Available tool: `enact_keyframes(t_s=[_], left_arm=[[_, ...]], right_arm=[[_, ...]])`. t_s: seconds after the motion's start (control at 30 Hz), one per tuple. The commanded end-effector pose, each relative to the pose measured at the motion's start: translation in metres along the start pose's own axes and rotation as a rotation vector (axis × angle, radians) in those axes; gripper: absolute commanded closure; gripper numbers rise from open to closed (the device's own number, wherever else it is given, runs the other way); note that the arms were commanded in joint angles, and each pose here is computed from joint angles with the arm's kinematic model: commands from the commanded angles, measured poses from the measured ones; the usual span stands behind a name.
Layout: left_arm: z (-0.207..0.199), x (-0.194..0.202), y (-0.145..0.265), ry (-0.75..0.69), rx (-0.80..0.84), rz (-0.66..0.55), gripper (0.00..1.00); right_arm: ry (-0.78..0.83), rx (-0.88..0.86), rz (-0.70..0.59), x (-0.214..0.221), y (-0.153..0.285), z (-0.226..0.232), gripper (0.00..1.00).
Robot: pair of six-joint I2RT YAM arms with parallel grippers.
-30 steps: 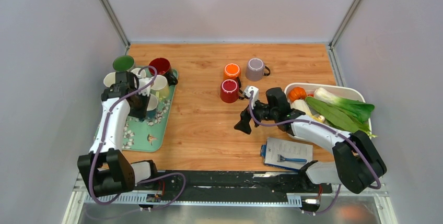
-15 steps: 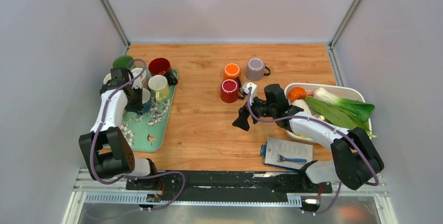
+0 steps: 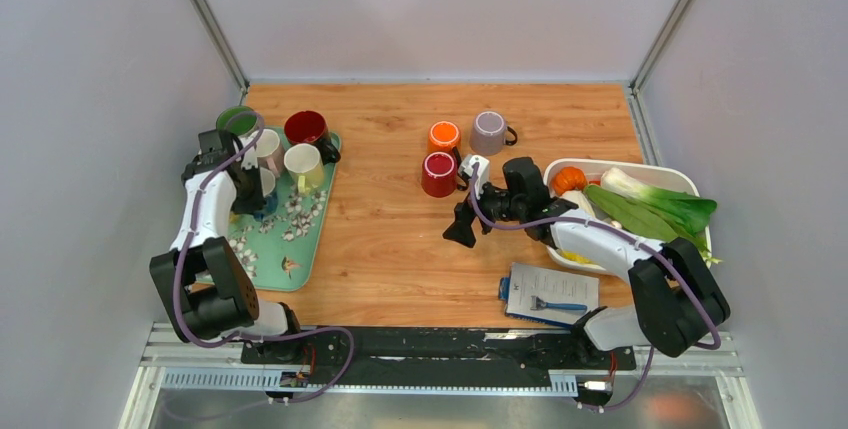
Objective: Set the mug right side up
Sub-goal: Place the cup on the tray, then turn over the cup at the center of the board.
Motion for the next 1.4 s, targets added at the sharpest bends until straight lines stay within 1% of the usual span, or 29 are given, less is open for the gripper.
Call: enact_keyframes(t_s=[0.0, 0.03, 0.1, 0.13, 0.23, 0.3, 0.4, 0.47, 0.63, 0.73, 0.8, 0.83, 0.93, 1.03, 1.13, 1.27, 1.37], left_arm=[[0.01, -0.01, -0.001, 0.049, -0.025, -0.022, 0.87], [0.011, -0.01, 0.0, 0.051, -0.029, -0.02, 0.79], [0.012, -0.012, 0.004, 0.052, -0.037, -0.022, 0.69], [0.012, -0.014, 0.008, 0.049, -0.038, -0.027, 0.67], [0.013, -0.016, 0.017, 0.043, -0.045, -0.035, 0.54], [0.014, -0.019, 0.025, 0.04, -0.047, -0.046, 0.52], [0.012, -0.023, 0.041, 0.04, -0.044, -0.072, 0.5], [0.011, -0.028, 0.055, 0.038, -0.04, -0.103, 0.49], [0.006, -0.042, 0.093, -0.007, -0.02, -0.214, 0.48], [-0.007, -0.049, 0.109, -0.051, 0.055, -0.277, 0.48], [-0.019, -0.055, 0.12, -0.085, 0.121, -0.343, 0.48], [-0.023, -0.057, 0.127, -0.101, 0.142, -0.384, 0.48], [-0.042, -0.058, 0.138, -0.149, 0.243, -0.46, 0.48], [-0.05, -0.054, 0.142, -0.167, 0.292, -0.468, 0.49], [-0.056, -0.051, 0.144, -0.183, 0.327, -0.465, 0.51], [-0.061, -0.051, 0.151, -0.204, 0.358, -0.485, 0.52], [-0.066, -0.053, 0.156, -0.221, 0.389, -0.5, 0.52]], right_arm=[[0.039, 0.0, -0.04, -0.019, 0.001, -0.002, 0.0], [0.04, 0.002, -0.041, -0.019, 0.001, -0.002, 0.0], [0.044, 0.006, -0.041, -0.019, 0.001, -0.003, 0.0], [0.048, 0.008, -0.041, -0.02, 0.001, -0.003, 0.0], [0.056, 0.014, -0.045, -0.023, 0.0, -0.005, 0.0], [0.063, 0.019, -0.045, -0.025, -0.001, -0.007, 0.0], [0.077, 0.04, -0.05, -0.033, -0.003, -0.012, 0.0], [0.099, 0.088, -0.059, -0.042, -0.005, -0.023, 0.0], [0.196, 0.277, -0.083, -0.072, -0.008, -0.068, 0.0], [0.231, 0.372, -0.078, -0.082, -0.013, -0.098, 0.0], [0.254, 0.381, -0.08, -0.09, -0.018, -0.108, 0.0], [0.266, 0.373, -0.078, -0.092, -0.021, -0.111, 0.0], [0.298, 0.33, -0.064, -0.095, -0.031, -0.117, 0.0], [0.339, 0.284, -0.019, -0.085, -0.04, -0.12, 0.03], [0.342, 0.267, 0.04, -0.063, -0.045, -0.122, 0.11], [0.35, 0.22, 0.087, -0.038, -0.048, -0.119, 0.18], [0.339, 0.189, 0.129, -0.019, -0.048, -0.115, 0.25]])
Point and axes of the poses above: each gripper's point midway between its finger pads, its own y axis back along the fingers, its own z axis along the line the jaws close on, x = y × z, the point moved 2 cm from there along y, back along the fingers, and after that the axes turned 4 degrees about -y, right-handed, at the moved point
